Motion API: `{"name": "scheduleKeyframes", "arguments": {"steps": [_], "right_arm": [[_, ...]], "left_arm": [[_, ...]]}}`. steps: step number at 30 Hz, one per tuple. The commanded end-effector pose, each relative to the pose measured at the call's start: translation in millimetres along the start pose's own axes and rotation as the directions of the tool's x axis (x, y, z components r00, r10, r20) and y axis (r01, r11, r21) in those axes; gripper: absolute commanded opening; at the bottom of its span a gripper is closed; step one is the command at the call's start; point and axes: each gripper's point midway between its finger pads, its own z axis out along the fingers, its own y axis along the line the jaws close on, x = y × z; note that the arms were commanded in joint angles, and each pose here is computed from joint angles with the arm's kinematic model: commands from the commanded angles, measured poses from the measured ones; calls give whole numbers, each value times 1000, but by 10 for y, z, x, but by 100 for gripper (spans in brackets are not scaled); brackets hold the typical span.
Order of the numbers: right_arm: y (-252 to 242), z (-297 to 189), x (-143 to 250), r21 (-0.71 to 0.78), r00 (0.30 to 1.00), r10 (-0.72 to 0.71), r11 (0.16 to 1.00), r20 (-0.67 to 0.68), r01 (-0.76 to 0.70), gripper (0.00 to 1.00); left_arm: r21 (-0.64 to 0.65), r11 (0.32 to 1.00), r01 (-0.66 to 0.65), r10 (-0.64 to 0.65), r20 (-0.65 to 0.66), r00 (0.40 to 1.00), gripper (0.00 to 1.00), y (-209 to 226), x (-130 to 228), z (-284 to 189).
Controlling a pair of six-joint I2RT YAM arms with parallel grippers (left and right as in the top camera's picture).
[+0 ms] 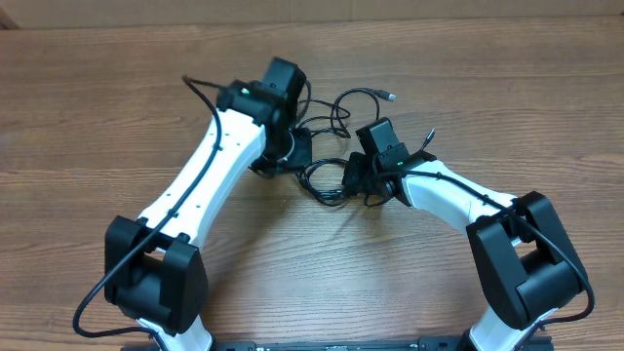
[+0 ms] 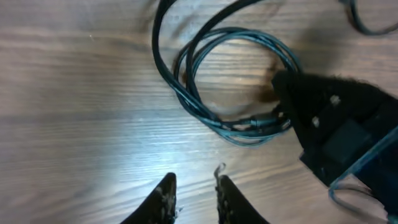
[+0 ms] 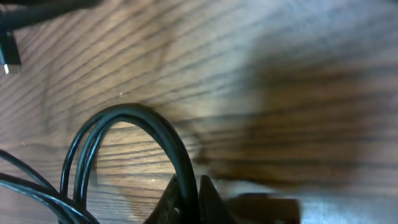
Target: Untangle cables
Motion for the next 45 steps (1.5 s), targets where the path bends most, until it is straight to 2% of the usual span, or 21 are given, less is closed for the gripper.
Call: {"name": "scheduleKeyframes", "arguments": {"steps": [1, 5, 11, 17, 22, 34, 45], "right_arm": [[110, -117, -90, -33, 995, 96, 995, 21, -96, 4], [105, -117, -81, -31, 995, 97, 995, 18, -96, 4], [76, -115, -27, -18, 995, 99, 995, -5, -99, 4], [65, -115, -17, -13, 995, 99, 995, -8, -100, 4], [65, -114, -16, -13, 997, 80, 997, -8, -80, 4], [64, -114, -15, -13, 997, 81, 997, -9, -81, 4], [48, -114, -1, -6, 997, 82, 997, -14, -82, 4]], "left_arm": [[10, 966, 260, -259, -59, 964, 29, 0, 186, 171], [106, 944, 311, -302, -89, 949, 41, -138, 182, 354], [149, 892, 427, -421, -69, 904, 44, -158, 112, 575], [129, 854, 505, -507, -17, 862, 43, -37, 59, 711], [135, 833, 536, -538, -29, 843, 43, -32, 91, 779], [85, 847, 525, -522, -59, 851, 43, -52, 202, 1041], [57, 847, 528, -525, -59, 849, 39, -4, 240, 1064]]}}
